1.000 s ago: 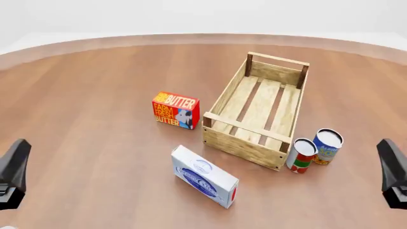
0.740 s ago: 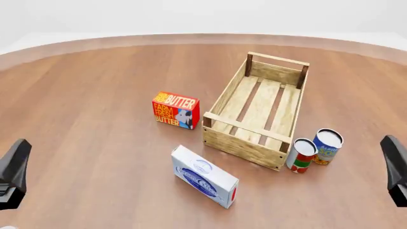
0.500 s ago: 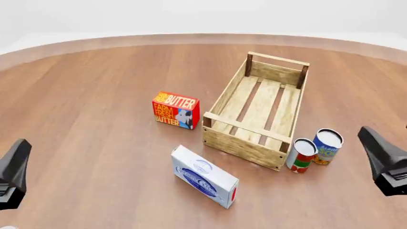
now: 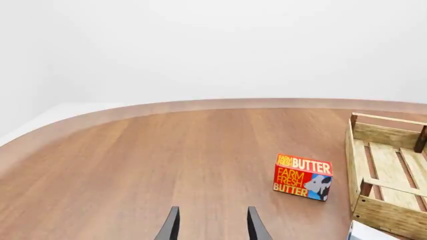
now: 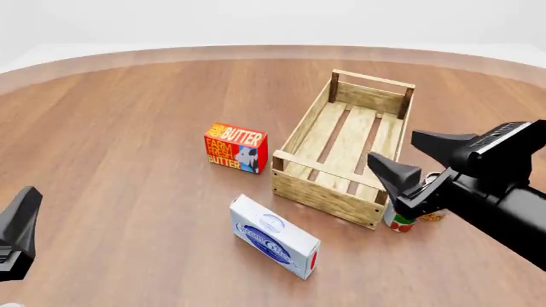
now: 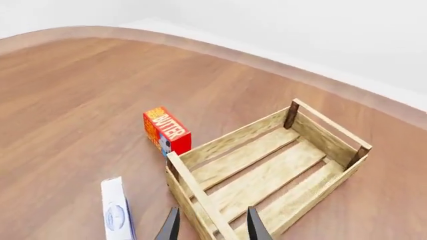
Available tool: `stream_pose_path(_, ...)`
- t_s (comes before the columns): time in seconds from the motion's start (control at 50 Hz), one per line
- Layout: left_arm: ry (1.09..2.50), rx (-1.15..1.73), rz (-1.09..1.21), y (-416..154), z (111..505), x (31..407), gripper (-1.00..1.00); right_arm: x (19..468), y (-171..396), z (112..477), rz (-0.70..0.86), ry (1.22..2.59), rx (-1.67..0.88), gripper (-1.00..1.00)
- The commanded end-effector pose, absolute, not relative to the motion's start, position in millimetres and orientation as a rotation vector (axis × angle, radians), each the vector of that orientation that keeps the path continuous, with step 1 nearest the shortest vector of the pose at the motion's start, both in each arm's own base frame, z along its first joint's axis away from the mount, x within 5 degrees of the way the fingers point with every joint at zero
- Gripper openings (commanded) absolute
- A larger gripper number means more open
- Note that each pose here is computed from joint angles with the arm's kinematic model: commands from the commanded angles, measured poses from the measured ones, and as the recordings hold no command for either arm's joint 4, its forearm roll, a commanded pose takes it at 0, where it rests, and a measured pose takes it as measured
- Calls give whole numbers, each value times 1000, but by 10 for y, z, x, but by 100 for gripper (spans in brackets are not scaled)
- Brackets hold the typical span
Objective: Pick up the ketchup, and put it in the wooden tray.
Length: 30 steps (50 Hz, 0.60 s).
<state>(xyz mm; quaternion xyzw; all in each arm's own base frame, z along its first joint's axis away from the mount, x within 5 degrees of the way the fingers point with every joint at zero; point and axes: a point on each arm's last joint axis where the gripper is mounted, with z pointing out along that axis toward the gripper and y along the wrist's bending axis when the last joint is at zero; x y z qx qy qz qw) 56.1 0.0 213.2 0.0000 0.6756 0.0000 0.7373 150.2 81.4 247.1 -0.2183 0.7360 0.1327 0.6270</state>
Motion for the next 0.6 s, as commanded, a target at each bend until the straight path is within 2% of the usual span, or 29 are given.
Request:
stream_pose_path(0.02,1484,0,0,0,2132,561,100,1637,1255,2433,427,1697,-631,100)
stream_pose_path(0.6,1484,0,0,0,2132,561,100,1516,2295,2353,697,1656,-883,100)
